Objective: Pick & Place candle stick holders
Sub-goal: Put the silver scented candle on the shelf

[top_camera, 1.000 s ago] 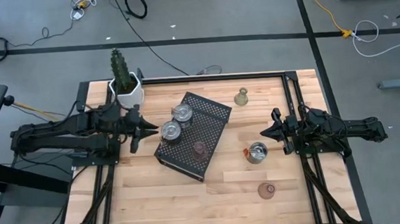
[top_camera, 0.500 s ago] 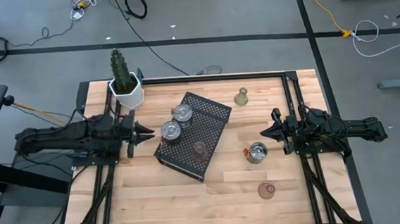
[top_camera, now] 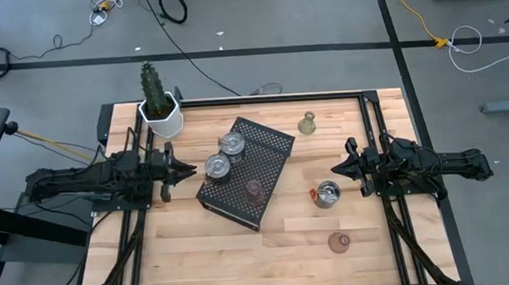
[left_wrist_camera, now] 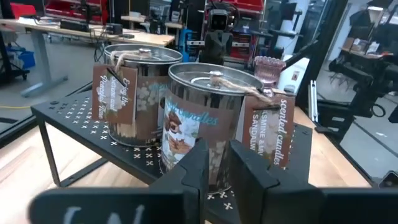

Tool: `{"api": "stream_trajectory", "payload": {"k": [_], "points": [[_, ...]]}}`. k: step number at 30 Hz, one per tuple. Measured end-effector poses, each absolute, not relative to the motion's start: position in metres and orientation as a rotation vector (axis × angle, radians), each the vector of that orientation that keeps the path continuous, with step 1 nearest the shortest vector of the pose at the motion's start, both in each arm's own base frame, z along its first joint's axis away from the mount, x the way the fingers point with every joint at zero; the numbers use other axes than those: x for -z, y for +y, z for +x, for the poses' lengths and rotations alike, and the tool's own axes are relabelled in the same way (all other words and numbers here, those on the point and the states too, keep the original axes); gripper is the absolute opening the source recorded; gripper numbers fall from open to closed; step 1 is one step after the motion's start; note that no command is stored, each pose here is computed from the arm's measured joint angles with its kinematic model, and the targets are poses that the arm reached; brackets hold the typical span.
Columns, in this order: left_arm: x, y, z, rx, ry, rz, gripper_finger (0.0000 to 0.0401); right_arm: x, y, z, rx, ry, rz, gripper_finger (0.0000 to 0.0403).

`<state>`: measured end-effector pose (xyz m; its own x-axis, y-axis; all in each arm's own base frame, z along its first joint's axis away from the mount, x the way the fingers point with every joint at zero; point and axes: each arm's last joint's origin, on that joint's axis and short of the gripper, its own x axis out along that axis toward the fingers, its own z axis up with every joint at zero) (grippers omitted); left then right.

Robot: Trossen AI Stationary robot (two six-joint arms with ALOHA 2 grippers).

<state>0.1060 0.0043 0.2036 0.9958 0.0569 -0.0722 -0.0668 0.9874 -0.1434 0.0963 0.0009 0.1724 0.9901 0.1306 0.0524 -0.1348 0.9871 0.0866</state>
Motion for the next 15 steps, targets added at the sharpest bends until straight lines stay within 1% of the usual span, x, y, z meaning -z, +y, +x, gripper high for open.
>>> {"api": "stream_trajectory", "payload": {"k": [7, 15], "points": [[-0.196, 0.004, 0.108, -0.06, 0.035, -0.144, 0.0006, -0.172, 0.001, 0.096, -0.134, -0.047, 0.09, 0.0012], [-0.19, 0.004, 0.108, -0.059, 0.031, -0.107, 0.0004, -0.172, 0.001, 0.096, -0.134, -0.047, 0.09, 0.0012]]}}
